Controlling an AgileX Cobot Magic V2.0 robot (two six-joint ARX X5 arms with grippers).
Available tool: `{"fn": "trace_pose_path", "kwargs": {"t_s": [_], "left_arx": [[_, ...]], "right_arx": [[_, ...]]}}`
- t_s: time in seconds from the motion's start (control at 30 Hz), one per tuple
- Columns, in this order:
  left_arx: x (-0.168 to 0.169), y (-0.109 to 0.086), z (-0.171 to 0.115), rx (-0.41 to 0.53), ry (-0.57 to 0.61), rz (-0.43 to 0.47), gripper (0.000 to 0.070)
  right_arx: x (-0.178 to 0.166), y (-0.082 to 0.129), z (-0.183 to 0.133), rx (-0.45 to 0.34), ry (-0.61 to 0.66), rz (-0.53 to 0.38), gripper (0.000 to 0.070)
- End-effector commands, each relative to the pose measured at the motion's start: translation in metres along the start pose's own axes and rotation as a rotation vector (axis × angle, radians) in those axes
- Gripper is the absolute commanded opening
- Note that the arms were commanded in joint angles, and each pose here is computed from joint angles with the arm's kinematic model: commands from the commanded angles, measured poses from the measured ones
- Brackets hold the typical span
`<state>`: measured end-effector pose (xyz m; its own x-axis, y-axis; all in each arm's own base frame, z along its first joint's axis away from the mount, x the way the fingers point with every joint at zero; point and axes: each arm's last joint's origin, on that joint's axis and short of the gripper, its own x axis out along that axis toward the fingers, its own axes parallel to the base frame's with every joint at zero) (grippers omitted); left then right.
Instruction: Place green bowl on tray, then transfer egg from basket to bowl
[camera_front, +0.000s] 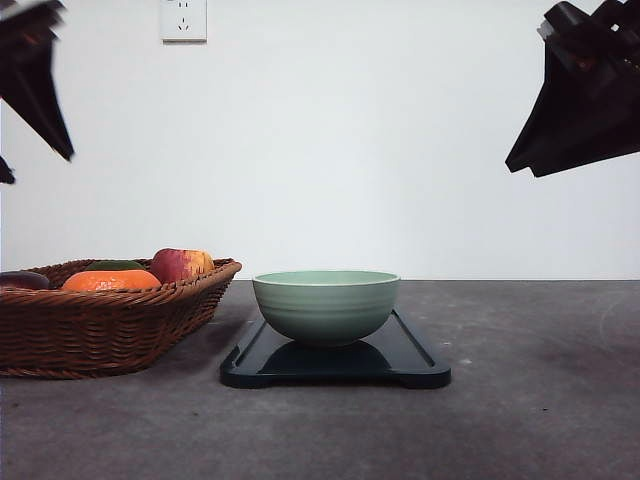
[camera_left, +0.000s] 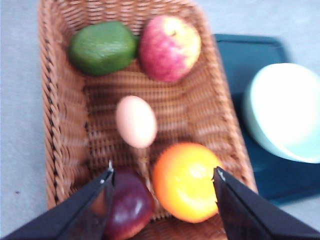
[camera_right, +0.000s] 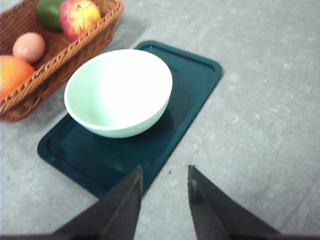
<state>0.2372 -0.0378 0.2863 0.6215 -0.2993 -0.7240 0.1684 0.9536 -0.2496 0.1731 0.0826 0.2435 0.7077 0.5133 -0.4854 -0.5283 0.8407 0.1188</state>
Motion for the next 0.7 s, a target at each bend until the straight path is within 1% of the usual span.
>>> {"fn": "trace_pose_path", "kwargs": {"t_s": [0.0, 0.1, 0.23, 0.37, 0.5, 0.67], "left_arx": [[0.007, -0.005, 0.012, -0.017, 0.009, 0.016, 0.0397], [0.026, -0.013, 0.025, 0.001, 0.068, 0.042, 0.0397], [0.054, -0.022, 0.043, 0.021, 0.142, 0.106, 0.0398], [0.082, -0.026, 0.057, 0.003, 0.190, 0.138, 0.0398], [0.108, -0.023, 0.061, -0.022, 0.232, 0.172, 0.0398], [0.132, -0.017, 0.054, -0.040, 0.289, 0.213, 0.0398]], "right_arx": [[0.000, 0.001, 0.004, 0.003, -0.015, 0.004, 0.0178], [0.000, 0.001, 0.004, 0.004, -0.015, 0.004, 0.0178], [0.000, 0.001, 0.004, 0.004, -0.015, 0.004, 0.0178], [0.000, 0.001, 0.004, 0.002, -0.016, -0.008, 0.0178], [0.000, 0.000, 0.004, 0.002, -0.018, -0.030, 0.0178], [0.000, 0.000, 0.004, 0.002, -0.018, -0.029, 0.0178]]}}
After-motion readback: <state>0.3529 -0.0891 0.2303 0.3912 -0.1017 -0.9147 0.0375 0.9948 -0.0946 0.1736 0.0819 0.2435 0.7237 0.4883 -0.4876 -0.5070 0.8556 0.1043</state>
